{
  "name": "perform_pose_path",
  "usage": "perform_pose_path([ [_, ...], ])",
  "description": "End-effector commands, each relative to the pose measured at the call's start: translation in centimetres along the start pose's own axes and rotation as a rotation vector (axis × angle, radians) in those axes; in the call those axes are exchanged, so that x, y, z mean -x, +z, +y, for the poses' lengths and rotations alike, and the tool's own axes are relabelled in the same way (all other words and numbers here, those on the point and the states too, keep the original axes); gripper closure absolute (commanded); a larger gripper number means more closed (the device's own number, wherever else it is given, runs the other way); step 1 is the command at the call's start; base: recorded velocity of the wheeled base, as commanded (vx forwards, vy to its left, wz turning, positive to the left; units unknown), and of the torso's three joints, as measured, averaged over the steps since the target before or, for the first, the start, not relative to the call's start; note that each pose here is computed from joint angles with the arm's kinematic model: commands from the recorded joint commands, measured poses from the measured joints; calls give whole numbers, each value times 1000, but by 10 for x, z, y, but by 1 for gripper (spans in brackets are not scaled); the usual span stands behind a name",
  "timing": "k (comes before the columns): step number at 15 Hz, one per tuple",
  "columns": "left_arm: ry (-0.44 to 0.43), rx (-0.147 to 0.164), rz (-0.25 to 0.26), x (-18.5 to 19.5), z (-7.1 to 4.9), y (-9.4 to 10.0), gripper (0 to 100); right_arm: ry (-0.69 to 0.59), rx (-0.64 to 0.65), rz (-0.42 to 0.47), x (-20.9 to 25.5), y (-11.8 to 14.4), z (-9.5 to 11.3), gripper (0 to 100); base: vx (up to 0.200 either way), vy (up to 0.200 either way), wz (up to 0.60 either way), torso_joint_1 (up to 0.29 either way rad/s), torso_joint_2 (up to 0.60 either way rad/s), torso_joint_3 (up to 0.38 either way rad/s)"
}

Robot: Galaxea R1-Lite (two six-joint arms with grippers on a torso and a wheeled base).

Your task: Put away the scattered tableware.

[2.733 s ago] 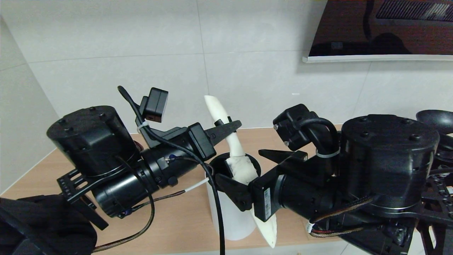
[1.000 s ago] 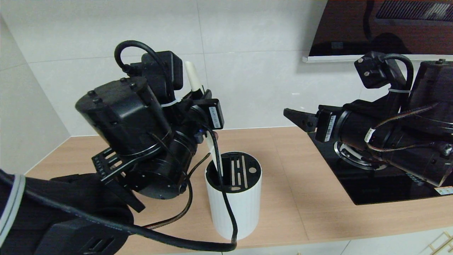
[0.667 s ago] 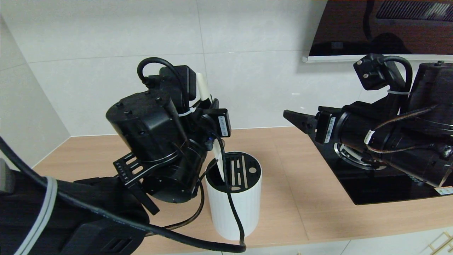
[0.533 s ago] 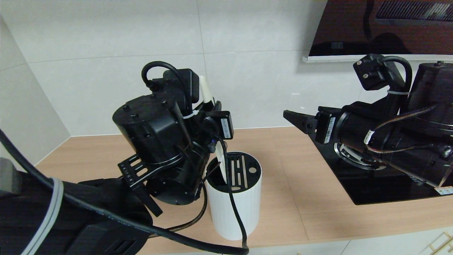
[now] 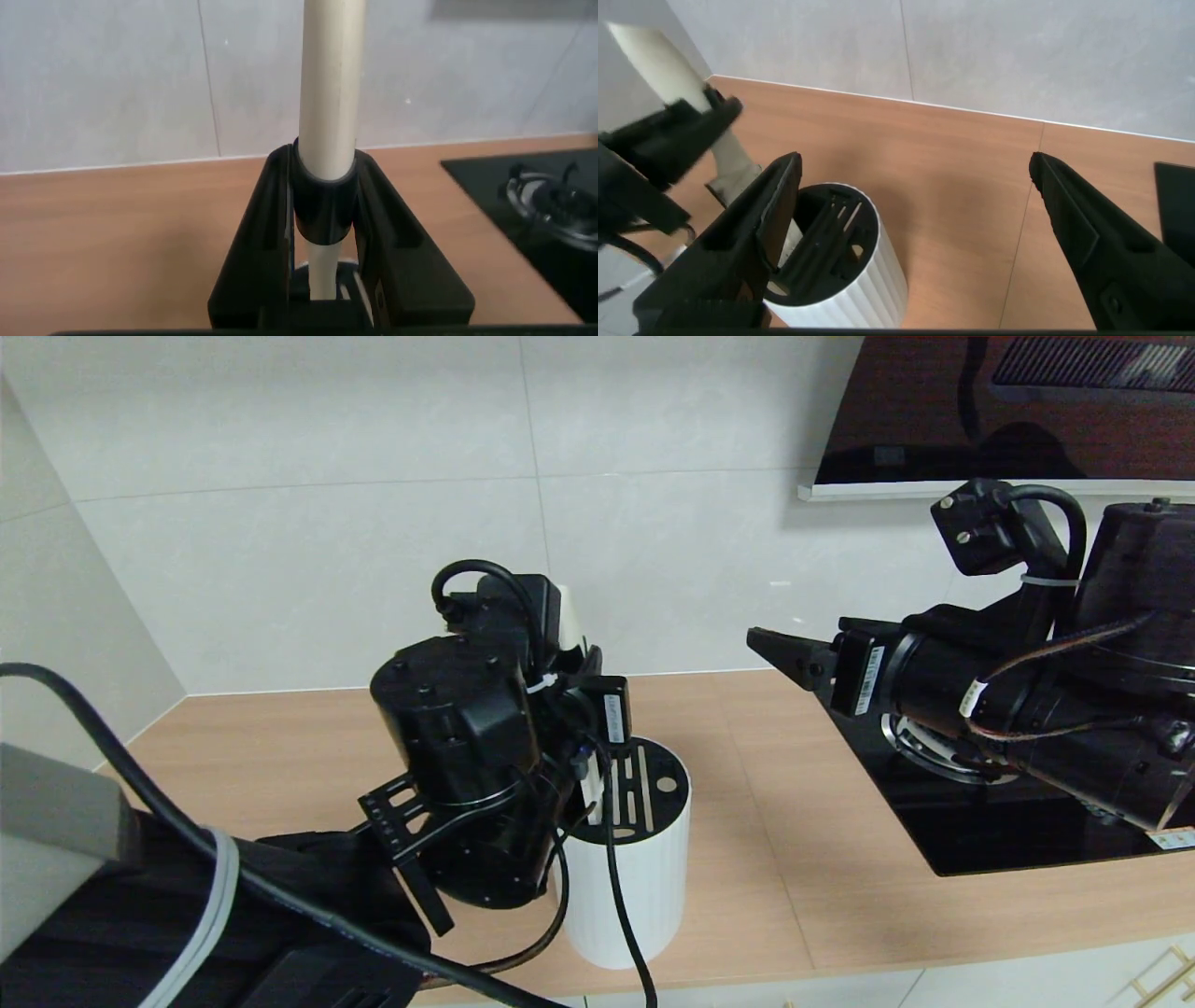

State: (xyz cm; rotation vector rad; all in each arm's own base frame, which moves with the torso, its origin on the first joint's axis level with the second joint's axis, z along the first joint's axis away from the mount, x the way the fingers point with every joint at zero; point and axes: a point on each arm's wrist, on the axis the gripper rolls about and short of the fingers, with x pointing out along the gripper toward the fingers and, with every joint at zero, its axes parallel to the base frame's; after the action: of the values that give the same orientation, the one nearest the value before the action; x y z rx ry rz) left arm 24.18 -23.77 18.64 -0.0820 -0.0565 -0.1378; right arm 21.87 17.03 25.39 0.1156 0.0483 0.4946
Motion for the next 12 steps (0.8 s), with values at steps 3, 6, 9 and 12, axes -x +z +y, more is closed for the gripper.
perform_pose_path([
  [3,-18,-50,67,1,-7,-26,100,0,0,1,0,0,0,0,0,0,0,0,0,0],
  [6,-26,-70,92,2,-10,-37,100,0,1,3,0,-1,0,0,0,0,0,0,0,0],
  [9,-25,-86,111,1,-10,-45,100,0,1,4,-1,-1,0,0,0,0,0,0,0,0],
  [12,-25,-97,125,0,-10,-51,100,2,1,3,0,-1,1,0,0,0,0,0,0,0],
])
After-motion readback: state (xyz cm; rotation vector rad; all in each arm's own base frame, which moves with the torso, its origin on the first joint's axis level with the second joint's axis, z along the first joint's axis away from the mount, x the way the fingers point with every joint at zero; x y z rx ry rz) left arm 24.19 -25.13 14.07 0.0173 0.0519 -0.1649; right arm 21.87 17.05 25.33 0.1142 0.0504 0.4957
